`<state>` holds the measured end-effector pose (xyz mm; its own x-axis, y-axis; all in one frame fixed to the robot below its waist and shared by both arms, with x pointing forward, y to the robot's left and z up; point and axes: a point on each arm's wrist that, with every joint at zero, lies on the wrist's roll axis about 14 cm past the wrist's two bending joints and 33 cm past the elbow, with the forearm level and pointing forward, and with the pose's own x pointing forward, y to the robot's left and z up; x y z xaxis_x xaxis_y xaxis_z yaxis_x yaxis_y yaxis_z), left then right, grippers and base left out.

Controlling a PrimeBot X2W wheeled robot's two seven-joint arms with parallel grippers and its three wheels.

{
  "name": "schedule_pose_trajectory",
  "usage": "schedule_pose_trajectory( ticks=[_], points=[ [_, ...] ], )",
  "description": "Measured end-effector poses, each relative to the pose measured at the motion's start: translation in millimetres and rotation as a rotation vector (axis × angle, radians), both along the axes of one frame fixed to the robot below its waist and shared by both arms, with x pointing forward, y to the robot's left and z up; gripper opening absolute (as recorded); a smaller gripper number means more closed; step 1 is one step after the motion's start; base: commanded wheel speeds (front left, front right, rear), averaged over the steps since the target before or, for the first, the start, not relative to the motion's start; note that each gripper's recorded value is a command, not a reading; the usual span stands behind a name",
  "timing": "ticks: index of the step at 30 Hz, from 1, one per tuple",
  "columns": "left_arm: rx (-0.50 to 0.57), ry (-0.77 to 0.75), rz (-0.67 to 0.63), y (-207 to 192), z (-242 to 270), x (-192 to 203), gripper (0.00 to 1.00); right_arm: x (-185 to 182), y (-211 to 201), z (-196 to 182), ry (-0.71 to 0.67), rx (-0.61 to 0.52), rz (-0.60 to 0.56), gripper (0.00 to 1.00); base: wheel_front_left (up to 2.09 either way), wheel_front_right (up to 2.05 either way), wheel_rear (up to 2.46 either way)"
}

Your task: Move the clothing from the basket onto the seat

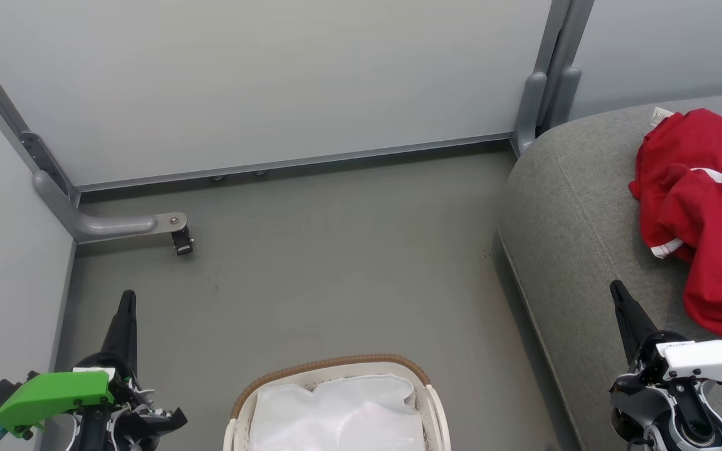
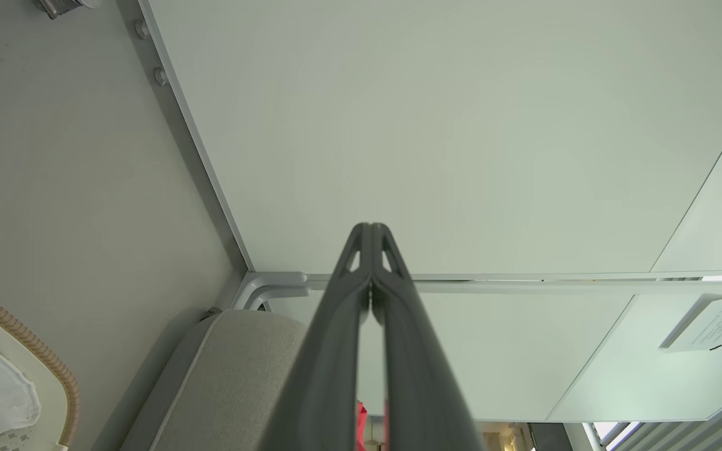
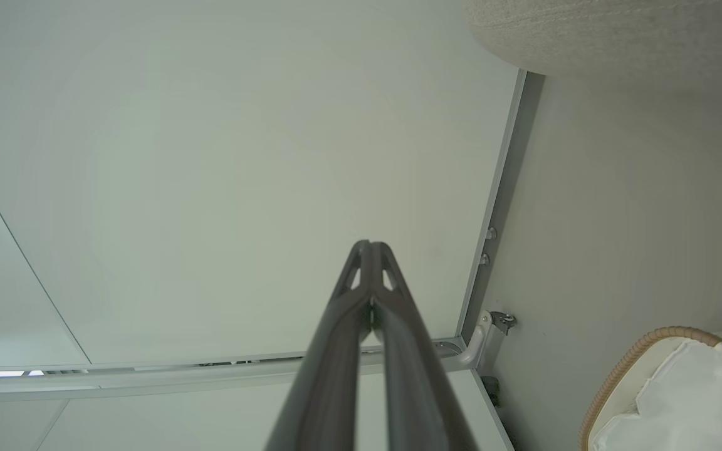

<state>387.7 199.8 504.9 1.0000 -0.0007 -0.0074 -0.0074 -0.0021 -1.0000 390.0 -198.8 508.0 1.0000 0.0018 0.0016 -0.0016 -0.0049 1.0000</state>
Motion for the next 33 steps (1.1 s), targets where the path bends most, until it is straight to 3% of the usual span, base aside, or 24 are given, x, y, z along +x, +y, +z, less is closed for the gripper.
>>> schedule_pose_trajectory(
  ticks=[33],
  points=[
    [0.0, 0.0, 0.0, 0.0, -0.1, 0.0, 0.0, 0.0, 0.0, 0.0, 0.0, 0.0, 0.0, 0.0, 0.0, 0.0, 0.0]
  ],
)
